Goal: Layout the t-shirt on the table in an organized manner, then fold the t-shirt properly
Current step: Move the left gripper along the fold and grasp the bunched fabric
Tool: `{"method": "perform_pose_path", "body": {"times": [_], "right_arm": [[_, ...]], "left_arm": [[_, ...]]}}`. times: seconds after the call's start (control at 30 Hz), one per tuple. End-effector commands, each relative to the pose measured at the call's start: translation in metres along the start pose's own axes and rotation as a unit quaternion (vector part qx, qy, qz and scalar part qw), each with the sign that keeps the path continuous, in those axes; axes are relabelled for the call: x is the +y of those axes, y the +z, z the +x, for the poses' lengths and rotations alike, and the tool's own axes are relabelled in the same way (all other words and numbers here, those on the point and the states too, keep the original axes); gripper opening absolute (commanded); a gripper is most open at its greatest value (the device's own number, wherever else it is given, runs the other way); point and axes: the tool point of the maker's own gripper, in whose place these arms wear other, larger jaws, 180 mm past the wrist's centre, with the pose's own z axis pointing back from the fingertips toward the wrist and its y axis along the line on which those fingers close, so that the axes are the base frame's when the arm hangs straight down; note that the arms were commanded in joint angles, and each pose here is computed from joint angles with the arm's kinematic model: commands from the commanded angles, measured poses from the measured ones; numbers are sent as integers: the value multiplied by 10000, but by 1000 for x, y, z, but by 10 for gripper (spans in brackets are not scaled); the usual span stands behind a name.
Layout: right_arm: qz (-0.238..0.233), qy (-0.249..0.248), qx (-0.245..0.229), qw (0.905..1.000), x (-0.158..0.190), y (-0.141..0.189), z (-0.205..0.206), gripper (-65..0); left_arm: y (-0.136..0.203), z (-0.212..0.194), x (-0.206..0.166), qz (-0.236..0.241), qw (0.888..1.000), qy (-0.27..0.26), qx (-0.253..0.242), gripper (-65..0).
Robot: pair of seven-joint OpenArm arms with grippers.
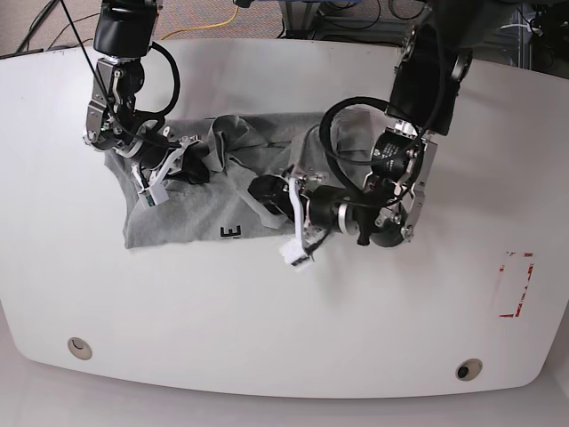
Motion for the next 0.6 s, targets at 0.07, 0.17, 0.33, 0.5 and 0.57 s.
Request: {"method": "perform_pose_path", "body": {"times": [0.07, 0.17, 0.33, 0.5, 0.57], "right_arm": [[-481, 164, 1419, 9886, -19, 7, -62, -631], [-481, 164, 1419, 9886, -19, 7, -62, -631], [-481, 164, 1419, 9886, -19, 7, -62, -631], [-468, 151, 1419, 9887, -18, 6, -62, -631], [-468, 151, 1419, 9887, -18, 6, -62, -631]], "left_arm": [[29, 14, 25, 340, 9982, 341, -367, -289], [44, 15, 42, 579, 9935, 827, -520, -269], [56, 11, 56, 785, 9894, 1083, -572, -268], [61, 3, 71, 1178, 9867, 1022, -467, -268], [62, 0, 77, 1348, 9852, 988, -391, -268]]}}
